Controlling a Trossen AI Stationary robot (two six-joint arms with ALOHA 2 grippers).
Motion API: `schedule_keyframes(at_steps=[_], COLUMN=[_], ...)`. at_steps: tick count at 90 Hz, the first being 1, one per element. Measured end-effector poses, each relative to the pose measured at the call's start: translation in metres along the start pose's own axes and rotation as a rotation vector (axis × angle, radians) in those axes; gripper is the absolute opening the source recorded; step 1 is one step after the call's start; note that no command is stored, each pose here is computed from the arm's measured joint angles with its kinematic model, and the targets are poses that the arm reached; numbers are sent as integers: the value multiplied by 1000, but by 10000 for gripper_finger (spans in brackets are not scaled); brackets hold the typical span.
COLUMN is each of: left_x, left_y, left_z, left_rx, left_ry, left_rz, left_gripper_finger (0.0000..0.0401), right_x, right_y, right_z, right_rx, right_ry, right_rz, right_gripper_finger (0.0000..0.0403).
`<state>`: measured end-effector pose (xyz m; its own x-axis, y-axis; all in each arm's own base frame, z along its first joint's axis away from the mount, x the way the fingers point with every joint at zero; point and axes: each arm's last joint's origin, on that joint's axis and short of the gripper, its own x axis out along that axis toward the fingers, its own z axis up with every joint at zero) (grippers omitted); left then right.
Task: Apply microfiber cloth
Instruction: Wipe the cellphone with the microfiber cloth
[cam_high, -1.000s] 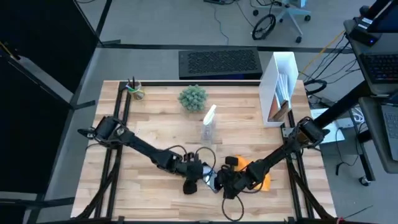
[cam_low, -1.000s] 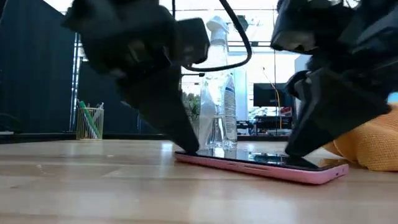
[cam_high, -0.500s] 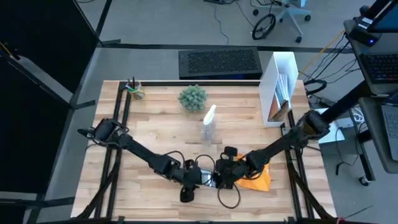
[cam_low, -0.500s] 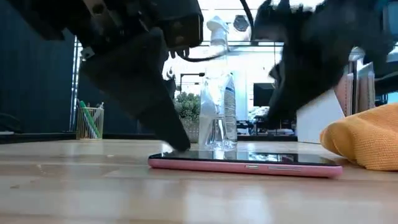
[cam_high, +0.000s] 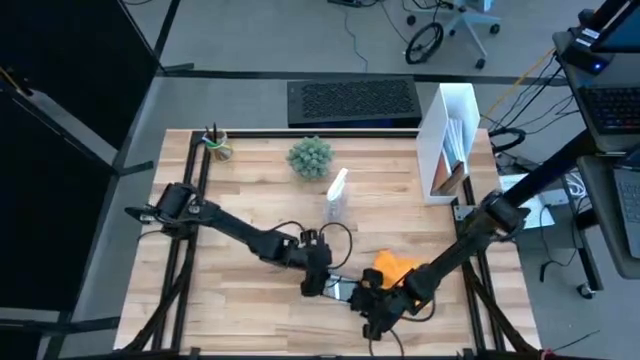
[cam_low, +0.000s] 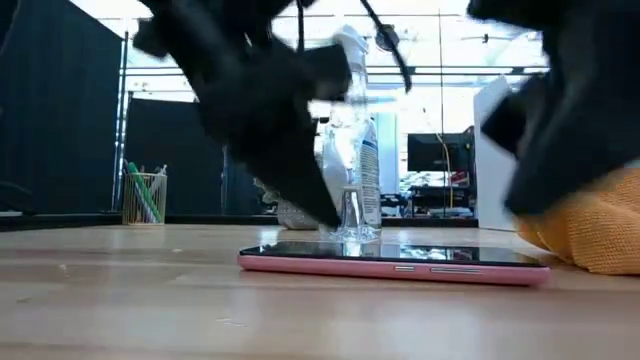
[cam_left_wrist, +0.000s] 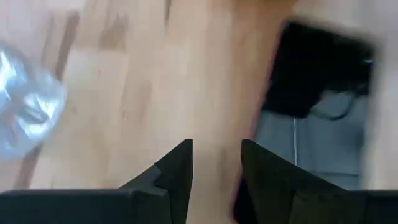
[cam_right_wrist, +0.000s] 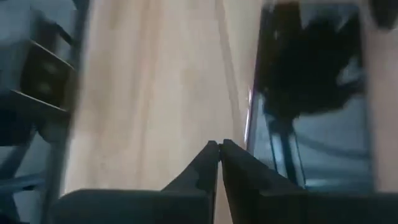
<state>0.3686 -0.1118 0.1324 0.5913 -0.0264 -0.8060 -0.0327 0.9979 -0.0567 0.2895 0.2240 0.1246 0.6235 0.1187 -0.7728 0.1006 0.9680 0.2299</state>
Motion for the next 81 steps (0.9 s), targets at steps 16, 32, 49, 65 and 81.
schedule_keyframes(at_steps=[16,32,49,65,81], left_x=[2,0,-2,-3,-3], left_y=[-7,-22,-36,-43,-41], left_z=[-6,-16,-21,-21,-19], left_rx=[-9,-33,-67,-65,-74], left_ry=[27,55,65,39,29], left_rz=[-36,-88,-112,-138,-138], left_gripper_finger=[123,123,123,123,123], right_x=[7,3,6,12,14], right_y=[-5,-17,-35,-55,-68], right_z=[-5,2,14,29,39], right_rx=[-3,-34,-53,-40,-52], right_ry=[30,79,81,60,60], right_rz=[-45,-103,-151,-194,-201], right_gripper_finger=[4,4,4,4,4])
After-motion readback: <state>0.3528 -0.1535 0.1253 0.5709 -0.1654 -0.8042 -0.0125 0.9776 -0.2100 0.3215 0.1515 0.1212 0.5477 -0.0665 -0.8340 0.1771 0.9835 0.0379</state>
